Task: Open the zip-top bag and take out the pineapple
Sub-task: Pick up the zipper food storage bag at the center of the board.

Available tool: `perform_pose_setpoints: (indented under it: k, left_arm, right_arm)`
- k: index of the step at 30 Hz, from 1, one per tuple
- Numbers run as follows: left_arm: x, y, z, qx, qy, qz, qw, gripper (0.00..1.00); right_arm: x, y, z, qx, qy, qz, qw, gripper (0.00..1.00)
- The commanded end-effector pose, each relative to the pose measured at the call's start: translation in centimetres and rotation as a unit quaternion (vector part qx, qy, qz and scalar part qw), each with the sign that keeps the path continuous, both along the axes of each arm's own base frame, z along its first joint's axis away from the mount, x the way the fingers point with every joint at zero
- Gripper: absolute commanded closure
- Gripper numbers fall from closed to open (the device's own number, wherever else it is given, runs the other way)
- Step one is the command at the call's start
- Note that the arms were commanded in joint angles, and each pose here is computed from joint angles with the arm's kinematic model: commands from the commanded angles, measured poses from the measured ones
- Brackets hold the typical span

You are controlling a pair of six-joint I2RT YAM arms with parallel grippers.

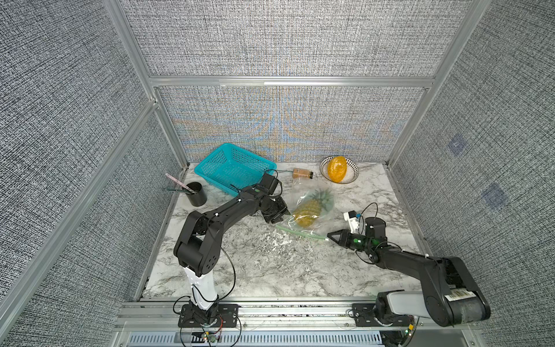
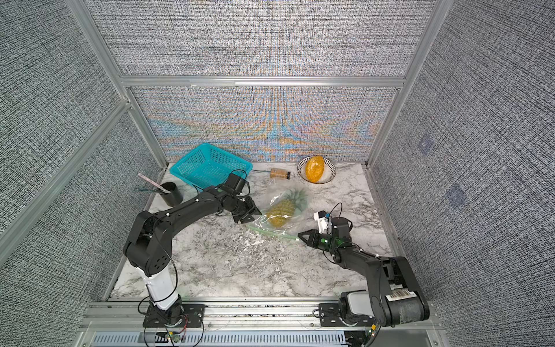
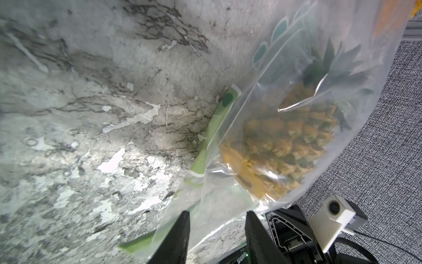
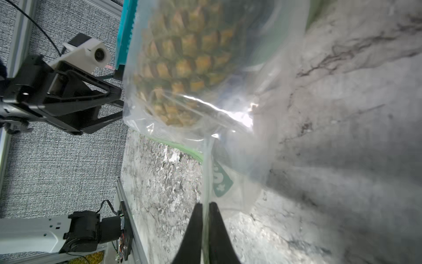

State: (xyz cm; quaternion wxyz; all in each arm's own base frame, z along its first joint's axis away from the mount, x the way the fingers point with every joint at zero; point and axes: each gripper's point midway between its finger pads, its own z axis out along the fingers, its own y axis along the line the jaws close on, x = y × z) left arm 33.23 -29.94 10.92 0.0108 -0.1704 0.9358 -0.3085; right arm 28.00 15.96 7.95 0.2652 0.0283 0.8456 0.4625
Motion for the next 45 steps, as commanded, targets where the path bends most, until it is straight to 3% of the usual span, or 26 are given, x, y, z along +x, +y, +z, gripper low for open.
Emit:
perform_pose_setpoints:
  k: [1,6,10,13,18,20,25,27,41,45]
  left_arm:
    - [0.2,0.2,0.9,0.024,-0.018,-0.018,0.999,0.57]
    - [0.3,0.8,3.7,0.1,-0.061,-0.08,0.99,0.57]
    - [0.2,1.6,6.1,0.169,-0.114,-0.124,0.971,0.52]
    - [-0.1,1.6,7.0,0.2,-0.151,-0.155,0.955,0.45]
    - [-2.1,-0.9,5.8,0.226,-0.159,-0.221,0.935,0.32]
    - [-2.9,-2.2,5.3,0.22,-0.157,-0.237,0.933,0.31]
    - [-3.2,-3.3,4.8,0.201,-0.154,-0.227,0.94,0.32]
    - [-3.2,-3.1,5.0,0.205,-0.156,-0.227,0.939,0.32]
    - [-3.0,-3.2,5.7,0.206,-0.16,-0.228,0.938,0.33]
    - [-3.0,-3.4,5.7,0.206,-0.157,-0.232,0.938,0.34]
  right_arm:
    - [-0.3,0.6,1.3,0.013,-0.002,0.011,1.0,0.92]
    - [-0.6,0.7,2.0,0.014,-0.002,0.012,1.0,0.98]
    - [-0.6,0.8,1.9,0.012,0.01,0.015,1.0,1.0]
    - [-0.5,0.8,1.8,0.015,0.013,0.014,1.0,1.0]
    - [-0.2,1.2,1.4,0.03,0.032,0.016,0.999,1.0]
    - [-0.1,1.3,1.2,0.027,0.036,0.021,0.999,0.92]
    - [0.1,0.0,-0.9,-0.043,0.048,0.01,0.998,0.44]
    - [-0.1,-0.4,-1.5,-0.056,0.053,0.005,0.997,0.37]
    - [-1.0,-3.0,-2.3,-0.113,0.044,-0.033,0.992,0.18]
    - [-0.6,-2.3,-2.5,-0.088,0.027,-0.014,0.996,0.16]
